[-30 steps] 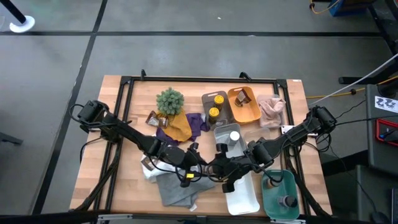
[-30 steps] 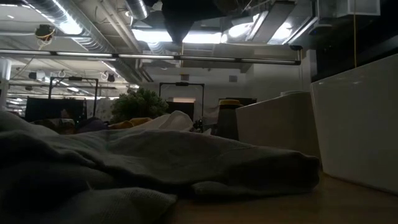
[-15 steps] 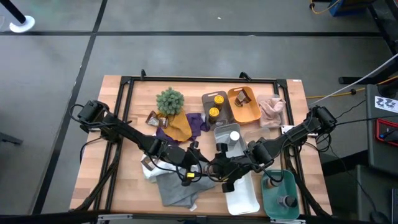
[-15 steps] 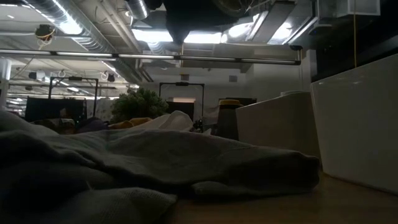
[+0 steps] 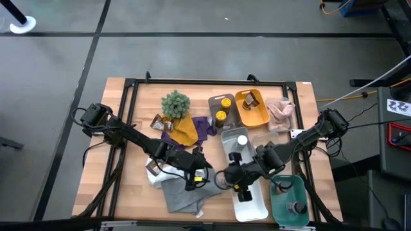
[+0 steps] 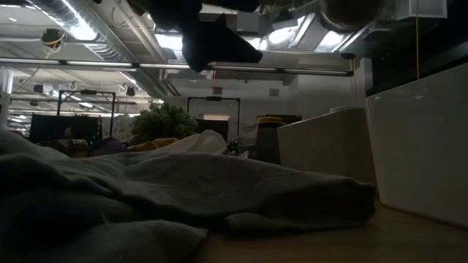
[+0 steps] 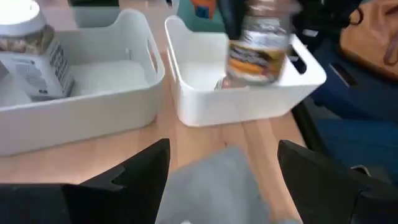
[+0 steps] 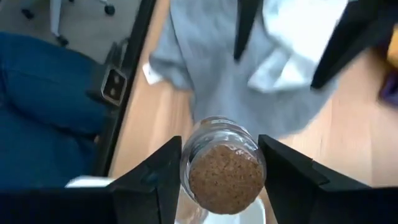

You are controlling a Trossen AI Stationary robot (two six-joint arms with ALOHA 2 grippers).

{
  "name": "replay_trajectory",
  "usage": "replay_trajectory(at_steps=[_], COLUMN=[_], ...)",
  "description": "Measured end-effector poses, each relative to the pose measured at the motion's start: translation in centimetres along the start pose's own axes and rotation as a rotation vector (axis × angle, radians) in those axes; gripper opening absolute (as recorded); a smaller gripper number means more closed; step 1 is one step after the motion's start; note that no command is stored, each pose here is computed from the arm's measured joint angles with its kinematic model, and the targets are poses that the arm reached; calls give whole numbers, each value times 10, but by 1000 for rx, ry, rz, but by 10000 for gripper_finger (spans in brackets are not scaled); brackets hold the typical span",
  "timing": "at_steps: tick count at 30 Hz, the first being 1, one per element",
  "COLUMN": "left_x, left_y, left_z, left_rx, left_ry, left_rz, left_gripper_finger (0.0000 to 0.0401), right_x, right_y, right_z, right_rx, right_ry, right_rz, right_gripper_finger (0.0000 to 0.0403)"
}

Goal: Sort spices by type
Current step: Put the brown seasoning bottle into the white bin

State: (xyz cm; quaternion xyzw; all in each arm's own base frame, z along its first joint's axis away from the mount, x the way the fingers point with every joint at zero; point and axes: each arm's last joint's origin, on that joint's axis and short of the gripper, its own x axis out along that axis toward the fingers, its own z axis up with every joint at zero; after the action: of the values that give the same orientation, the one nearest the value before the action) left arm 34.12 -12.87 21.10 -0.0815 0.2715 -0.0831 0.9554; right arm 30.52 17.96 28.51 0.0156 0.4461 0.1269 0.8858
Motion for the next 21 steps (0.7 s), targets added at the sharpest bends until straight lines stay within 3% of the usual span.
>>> replay_trajectory(at_steps=[7, 13, 21], left_x=[0, 0, -1], left_y=[0, 0, 0], left_z=[-1, -2, -2], left_rx=[2, 5, 6], left_ry=[11, 27, 26], left_rz=[-4, -1, -4], left_gripper_finger=[281, 281, 281], right_x=[-2, -8, 8], right_y=[8, 35, 59], right_z=[-20, -39, -86], right_rx=[112, 140, 285], right_ry=[174, 215, 213], right_rz=[-15, -61, -156], right_gripper_finger=[184, 184, 184])
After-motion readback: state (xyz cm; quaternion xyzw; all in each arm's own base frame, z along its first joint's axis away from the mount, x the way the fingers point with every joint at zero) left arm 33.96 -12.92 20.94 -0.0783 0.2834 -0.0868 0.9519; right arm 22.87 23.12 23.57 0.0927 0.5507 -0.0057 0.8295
